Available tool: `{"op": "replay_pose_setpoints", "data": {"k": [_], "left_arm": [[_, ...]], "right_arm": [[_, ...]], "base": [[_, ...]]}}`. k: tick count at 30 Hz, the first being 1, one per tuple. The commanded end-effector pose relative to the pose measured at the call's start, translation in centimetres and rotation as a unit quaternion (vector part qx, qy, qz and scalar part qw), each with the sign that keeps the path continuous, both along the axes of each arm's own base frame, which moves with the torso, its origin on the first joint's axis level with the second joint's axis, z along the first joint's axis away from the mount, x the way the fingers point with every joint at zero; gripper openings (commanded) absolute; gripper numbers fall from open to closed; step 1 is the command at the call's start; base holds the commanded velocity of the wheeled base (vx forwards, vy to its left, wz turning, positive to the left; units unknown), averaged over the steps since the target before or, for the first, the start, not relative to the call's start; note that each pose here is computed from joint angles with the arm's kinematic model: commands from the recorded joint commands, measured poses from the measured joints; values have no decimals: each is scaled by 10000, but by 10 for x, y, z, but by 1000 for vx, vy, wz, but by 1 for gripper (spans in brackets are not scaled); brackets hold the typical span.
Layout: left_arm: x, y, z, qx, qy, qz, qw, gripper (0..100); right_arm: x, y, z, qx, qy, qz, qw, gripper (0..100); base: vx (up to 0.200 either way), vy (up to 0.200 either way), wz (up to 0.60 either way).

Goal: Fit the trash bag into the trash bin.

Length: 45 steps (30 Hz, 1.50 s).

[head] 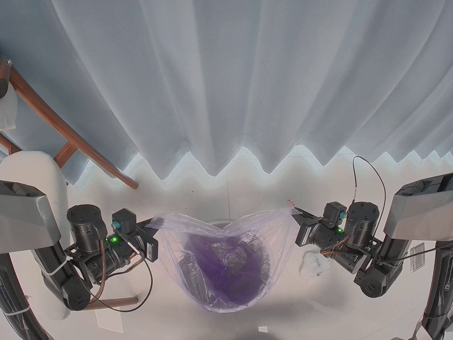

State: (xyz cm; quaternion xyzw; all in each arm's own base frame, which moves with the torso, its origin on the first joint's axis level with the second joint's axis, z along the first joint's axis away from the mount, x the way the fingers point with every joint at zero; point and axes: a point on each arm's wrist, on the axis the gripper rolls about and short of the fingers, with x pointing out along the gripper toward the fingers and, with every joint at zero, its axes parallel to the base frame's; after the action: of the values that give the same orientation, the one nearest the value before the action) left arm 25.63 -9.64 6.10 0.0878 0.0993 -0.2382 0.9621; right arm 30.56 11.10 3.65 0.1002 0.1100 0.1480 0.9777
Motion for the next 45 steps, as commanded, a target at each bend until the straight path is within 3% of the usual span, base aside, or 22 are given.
{"op": "replay_pose_setpoints", "data": {"k": [1,11,17,26,27,32,39,45], "left_arm": [[4,-5,2,-177,-22,59,9998,0],[1,-13,-10,-223,280,20,9994,0],[-1,-26,-15,-584,545,-76,9968,0],[17,-30,-25,-857,642,232,9940,0],[26,-33,-26,-1104,662,431,9907,0],[39,-36,-36,-1323,766,569,9866,0],[53,-30,-46,-1424,809,766,9835,0],[62,-23,-55,-1406,866,925,9819,0]], "right_arm": [[-2,-1,-1,10,-10,2,10000,0],[2,-9,-5,65,66,45,9999,0],[6,-16,0,788,220,100,9966,0],[24,-19,-3,1090,157,-33,9939,0],[29,-19,-3,1337,160,-86,9909,0],[38,-23,1,1787,152,-213,9835,0],[51,-32,-3,2083,152,-383,9772,0],[59,-35,-14,2074,204,-473,9769,0]], "base": [[0,0,0],[0,0,0],[0,0,0],[0,0,0],[0,0,0],[0,0,0],[0,0,0],[0,0,0]]}}
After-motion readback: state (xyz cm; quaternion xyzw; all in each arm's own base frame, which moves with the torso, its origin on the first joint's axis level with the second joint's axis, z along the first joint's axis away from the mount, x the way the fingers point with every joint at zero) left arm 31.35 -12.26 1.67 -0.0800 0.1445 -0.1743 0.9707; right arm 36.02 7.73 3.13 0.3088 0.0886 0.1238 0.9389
